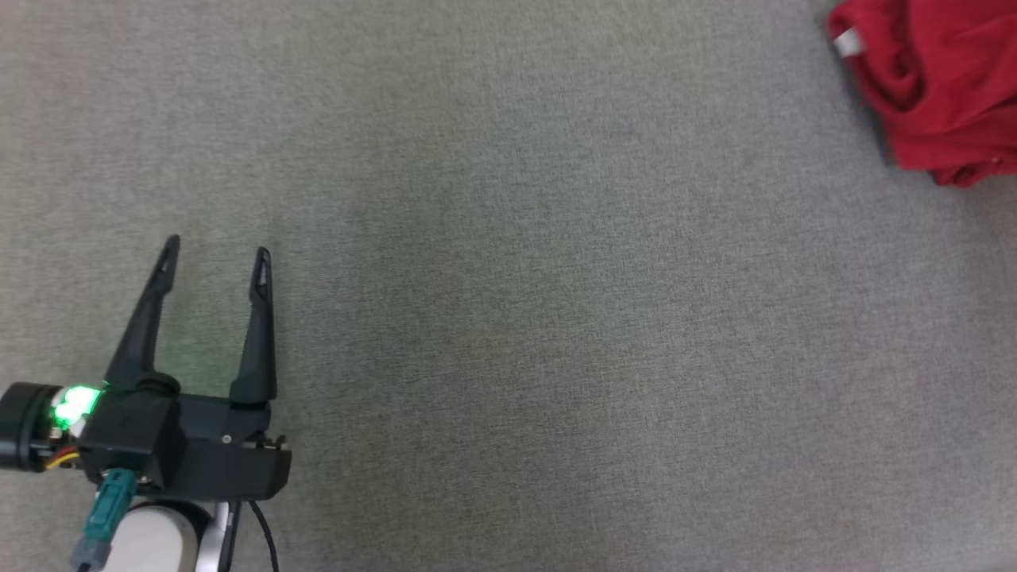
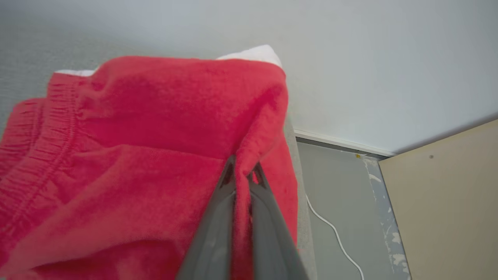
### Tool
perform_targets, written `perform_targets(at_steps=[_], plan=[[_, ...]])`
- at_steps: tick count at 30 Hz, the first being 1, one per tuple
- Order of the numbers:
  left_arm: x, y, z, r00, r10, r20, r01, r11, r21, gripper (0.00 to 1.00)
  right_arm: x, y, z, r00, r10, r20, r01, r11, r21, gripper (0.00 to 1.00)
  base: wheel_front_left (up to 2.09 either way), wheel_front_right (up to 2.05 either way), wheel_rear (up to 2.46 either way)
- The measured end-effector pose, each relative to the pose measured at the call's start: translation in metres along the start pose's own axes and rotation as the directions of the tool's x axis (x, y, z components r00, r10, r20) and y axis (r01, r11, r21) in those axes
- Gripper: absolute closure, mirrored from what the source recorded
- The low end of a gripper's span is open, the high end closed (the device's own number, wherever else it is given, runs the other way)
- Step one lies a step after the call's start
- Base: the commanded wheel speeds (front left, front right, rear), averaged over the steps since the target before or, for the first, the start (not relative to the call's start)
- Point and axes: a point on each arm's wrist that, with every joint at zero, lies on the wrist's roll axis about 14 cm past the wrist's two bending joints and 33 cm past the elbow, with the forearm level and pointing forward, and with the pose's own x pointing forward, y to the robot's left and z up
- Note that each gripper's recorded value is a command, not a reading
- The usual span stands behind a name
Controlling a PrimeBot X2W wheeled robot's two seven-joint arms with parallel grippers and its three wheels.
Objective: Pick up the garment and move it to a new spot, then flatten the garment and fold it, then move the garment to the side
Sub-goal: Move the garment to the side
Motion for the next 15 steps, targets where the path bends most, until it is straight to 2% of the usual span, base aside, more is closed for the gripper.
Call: perform_targets(at_steps=[3, 15], plan=[[0.006, 0.000, 0.000, 1.000, -0.006, 0.006, 0.006, 1.000, 0.005, 0.00, 0.002, -0.020, -0.003, 0.999, -0.049, -0.017, 0.049, 0.998, -0.027, 1.00, 0.00, 0.00, 0.00], [0.017, -0.003, -0.009, 1.000, -0.024, 0.004, 0.024, 1.000, 0.015, 0.00, 0.019, -0.055, -0.013, 0.987, -0.155, -0.039, 0.146, 0.973, -0.176, 1.00, 0.00, 0.00, 0.00]])
